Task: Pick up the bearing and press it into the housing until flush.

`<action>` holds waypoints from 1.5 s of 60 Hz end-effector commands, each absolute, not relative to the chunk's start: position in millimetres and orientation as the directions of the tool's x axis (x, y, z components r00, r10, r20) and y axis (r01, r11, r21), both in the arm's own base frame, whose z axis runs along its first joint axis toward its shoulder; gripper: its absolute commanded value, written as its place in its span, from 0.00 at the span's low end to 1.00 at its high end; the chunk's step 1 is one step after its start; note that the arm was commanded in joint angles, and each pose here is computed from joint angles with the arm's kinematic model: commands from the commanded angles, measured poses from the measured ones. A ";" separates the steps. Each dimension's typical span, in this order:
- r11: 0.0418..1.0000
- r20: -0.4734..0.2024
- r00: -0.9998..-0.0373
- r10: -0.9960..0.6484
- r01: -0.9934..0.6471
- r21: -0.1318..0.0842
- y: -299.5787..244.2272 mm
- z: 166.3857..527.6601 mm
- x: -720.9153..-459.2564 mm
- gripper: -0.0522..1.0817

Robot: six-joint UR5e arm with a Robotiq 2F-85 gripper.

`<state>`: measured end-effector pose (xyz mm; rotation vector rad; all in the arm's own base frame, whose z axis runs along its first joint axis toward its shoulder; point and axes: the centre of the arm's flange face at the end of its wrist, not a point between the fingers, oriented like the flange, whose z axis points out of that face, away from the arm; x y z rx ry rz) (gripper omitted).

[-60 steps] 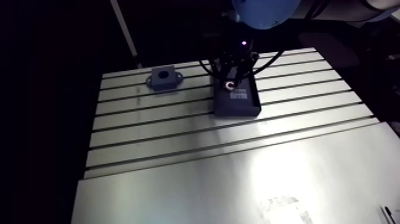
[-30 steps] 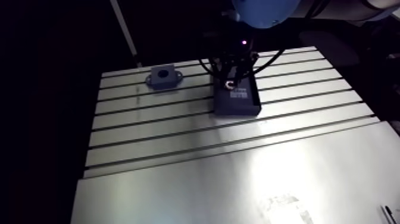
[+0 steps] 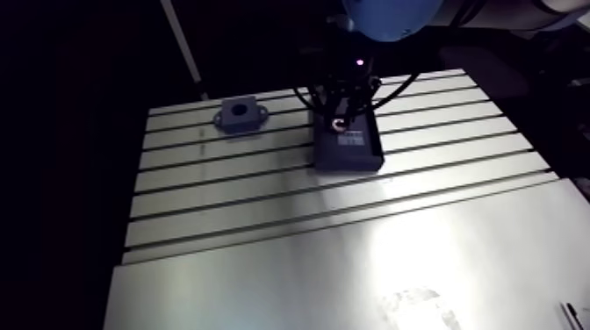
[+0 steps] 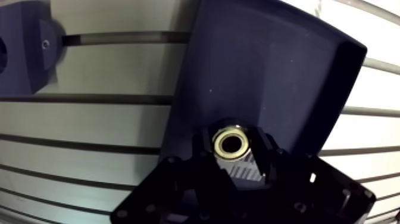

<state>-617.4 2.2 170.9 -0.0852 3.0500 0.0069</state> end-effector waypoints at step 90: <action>0.999 -0.027 -0.999 -0.021 -0.022 0.026 -160.7 290.4 -682.9 0.70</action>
